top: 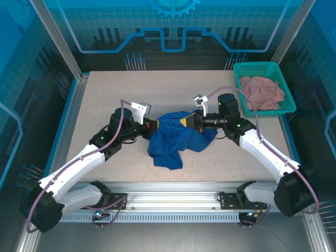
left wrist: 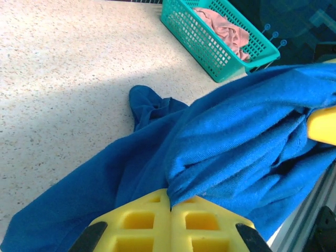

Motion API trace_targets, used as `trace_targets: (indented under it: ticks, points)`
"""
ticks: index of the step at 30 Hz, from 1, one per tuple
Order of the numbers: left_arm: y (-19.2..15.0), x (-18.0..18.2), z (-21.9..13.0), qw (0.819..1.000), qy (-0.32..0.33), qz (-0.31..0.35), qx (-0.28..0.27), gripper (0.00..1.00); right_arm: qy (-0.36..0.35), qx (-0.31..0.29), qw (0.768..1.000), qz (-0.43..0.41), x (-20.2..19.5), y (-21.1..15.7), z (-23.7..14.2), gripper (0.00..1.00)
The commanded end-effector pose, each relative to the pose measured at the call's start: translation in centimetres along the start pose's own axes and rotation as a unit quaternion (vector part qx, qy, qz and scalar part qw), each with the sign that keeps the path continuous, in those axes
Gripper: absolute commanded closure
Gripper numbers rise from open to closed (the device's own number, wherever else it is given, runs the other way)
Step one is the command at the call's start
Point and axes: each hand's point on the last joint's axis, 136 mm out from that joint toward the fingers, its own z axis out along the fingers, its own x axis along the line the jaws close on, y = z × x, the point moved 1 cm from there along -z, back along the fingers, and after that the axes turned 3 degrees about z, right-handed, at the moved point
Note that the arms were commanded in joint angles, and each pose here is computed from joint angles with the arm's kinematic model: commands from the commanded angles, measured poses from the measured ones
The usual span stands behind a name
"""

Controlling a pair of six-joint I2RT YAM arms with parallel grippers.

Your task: Fold the inside-out t-shirt

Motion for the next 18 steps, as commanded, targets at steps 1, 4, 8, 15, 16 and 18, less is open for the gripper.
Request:
trace_targets:
  ticks: [1,4,8,15,16,18]
  points:
    - [-0.2,1.2,-0.2,1.000,0.030,-0.001,0.004,1.00,0.026,-0.020,0.999,-0.017,1.6,1.8,0.1,0.97]
    - [-0.6,-0.2,0.3,0.999,0.007,0.031,0.032,0.75,0.042,-0.016,0.999,-0.022,2.3,1.9,0.9,0.99]
    - [0.6,-1.1,-0.5,0.999,0.005,0.051,-0.007,0.46,0.041,-0.012,0.999,-0.022,2.2,1.7,1.1,1.00]
    - [3.0,-4.2,-3.6,0.991,-0.043,0.081,-0.095,0.37,0.038,-0.011,0.999,-0.017,2.0,1.6,1.2,1.00]
    - [3.0,-4.9,-3.7,0.990,-0.054,0.092,-0.095,0.41,0.036,-0.012,0.999,-0.016,1.9,1.7,1.2,1.00]
    - [3.1,-6.6,-3.7,0.985,-0.089,0.115,-0.094,0.52,0.036,-0.011,0.999,-0.014,1.9,1.7,1.3,1.00]
